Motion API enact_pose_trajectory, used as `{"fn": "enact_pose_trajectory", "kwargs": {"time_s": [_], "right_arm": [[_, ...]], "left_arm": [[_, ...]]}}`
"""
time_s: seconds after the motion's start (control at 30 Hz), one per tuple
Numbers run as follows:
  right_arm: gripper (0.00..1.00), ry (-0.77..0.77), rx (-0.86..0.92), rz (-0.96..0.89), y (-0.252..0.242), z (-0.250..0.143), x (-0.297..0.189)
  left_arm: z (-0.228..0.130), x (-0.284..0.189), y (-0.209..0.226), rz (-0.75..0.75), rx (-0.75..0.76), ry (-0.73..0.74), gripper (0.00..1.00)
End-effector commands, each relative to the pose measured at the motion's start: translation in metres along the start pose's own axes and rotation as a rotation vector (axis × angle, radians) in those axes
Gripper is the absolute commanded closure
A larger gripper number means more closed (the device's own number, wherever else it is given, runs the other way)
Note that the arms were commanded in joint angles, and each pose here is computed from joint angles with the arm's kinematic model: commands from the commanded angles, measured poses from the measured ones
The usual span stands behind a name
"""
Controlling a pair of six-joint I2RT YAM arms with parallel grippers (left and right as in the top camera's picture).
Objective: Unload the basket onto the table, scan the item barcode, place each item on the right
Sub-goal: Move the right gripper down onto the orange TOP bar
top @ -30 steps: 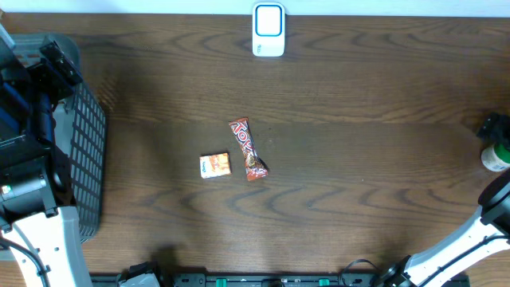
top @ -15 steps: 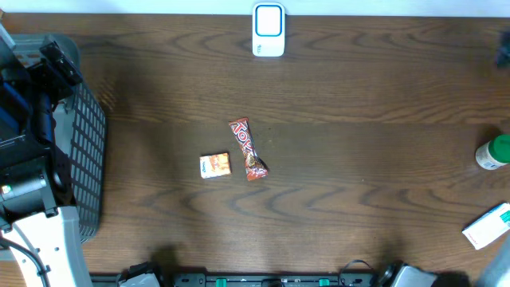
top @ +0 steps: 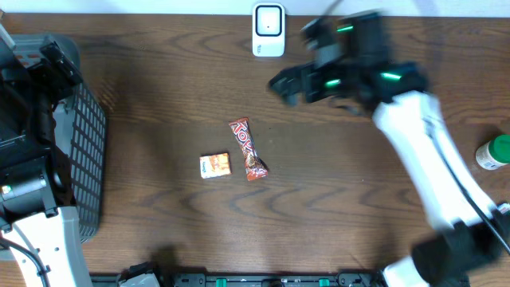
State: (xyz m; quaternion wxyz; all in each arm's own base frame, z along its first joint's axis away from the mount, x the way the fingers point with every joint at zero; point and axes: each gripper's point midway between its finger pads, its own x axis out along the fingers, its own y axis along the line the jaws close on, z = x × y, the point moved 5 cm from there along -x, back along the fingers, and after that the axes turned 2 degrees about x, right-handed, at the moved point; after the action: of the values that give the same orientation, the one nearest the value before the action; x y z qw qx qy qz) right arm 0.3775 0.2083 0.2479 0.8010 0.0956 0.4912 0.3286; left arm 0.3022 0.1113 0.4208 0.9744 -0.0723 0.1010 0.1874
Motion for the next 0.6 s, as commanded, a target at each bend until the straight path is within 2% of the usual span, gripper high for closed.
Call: {"fn": "enact_pose_trajectory", "kwargs": {"time_s": [0.0, 0.13, 0.27, 0.47, 0.57], "right_arm": [[0.01, 0.126, 0.027, 0.007, -0.014, -0.019, 0.047], [0.01, 0.25, 0.028, 0.046, -0.016, -0.044, 0.093], [0.01, 0.332, -0.027, 0.001, -0.008, -0.066, 0.124], [0.02, 0.413, -0.086, -0.104, -0.001, -0.091, 0.143], [0.06, 0.446, -0.101, -0.177, -0.004, -0.1, 0.146]], "left_arm": [[0.001, -0.001, -0.002, -0.013, -0.008, -0.003, 0.09], [0.001, -0.001, -0.002, -0.013, -0.008, -0.003, 0.09], [0.001, -0.001, -0.002, -0.013, -0.008, -0.003, 0.09], [0.001, -0.001, -0.002, -0.013, -0.008, -0.003, 0.09], [0.001, -0.001, -0.002, -0.013, -0.008, -0.003, 0.09]]}}
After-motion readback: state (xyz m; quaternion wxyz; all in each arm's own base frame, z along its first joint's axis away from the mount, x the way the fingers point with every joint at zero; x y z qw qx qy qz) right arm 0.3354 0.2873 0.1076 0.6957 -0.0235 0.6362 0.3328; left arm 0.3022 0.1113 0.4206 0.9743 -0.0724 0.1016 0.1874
